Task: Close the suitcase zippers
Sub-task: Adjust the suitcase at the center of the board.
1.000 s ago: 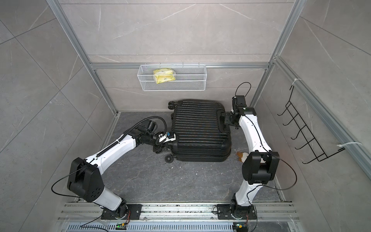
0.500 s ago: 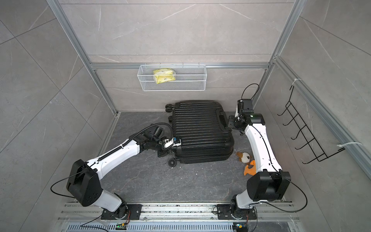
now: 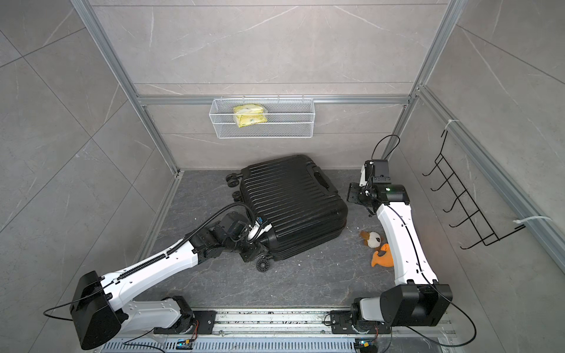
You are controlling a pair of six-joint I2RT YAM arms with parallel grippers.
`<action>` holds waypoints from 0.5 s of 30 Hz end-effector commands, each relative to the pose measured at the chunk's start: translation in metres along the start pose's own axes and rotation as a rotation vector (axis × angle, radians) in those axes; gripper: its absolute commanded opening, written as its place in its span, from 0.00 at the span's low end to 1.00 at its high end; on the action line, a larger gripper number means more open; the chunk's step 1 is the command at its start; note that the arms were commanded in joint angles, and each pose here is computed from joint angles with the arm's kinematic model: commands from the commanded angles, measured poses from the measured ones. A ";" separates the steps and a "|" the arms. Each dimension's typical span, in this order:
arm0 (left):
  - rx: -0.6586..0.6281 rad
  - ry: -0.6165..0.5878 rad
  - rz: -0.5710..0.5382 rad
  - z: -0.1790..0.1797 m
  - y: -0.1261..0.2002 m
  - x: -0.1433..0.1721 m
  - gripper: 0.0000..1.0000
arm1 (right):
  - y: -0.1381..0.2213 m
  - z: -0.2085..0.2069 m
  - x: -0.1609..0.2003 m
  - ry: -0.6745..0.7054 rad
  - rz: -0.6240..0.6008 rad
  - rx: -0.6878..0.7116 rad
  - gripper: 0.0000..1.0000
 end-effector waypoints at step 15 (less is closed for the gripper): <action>-0.304 0.616 -0.408 0.010 0.027 -0.036 0.00 | 0.013 0.020 0.025 0.103 -0.040 -0.197 0.58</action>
Point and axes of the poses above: each gripper's point midway between its finger pads, its own y axis back along the fingers, its own z axis along the line the jaws close on, x = y × z, the point moved 7 cm from there along y, back along the fingers, and after that the axes turned 1 degree about y, right-handed, at the moved point
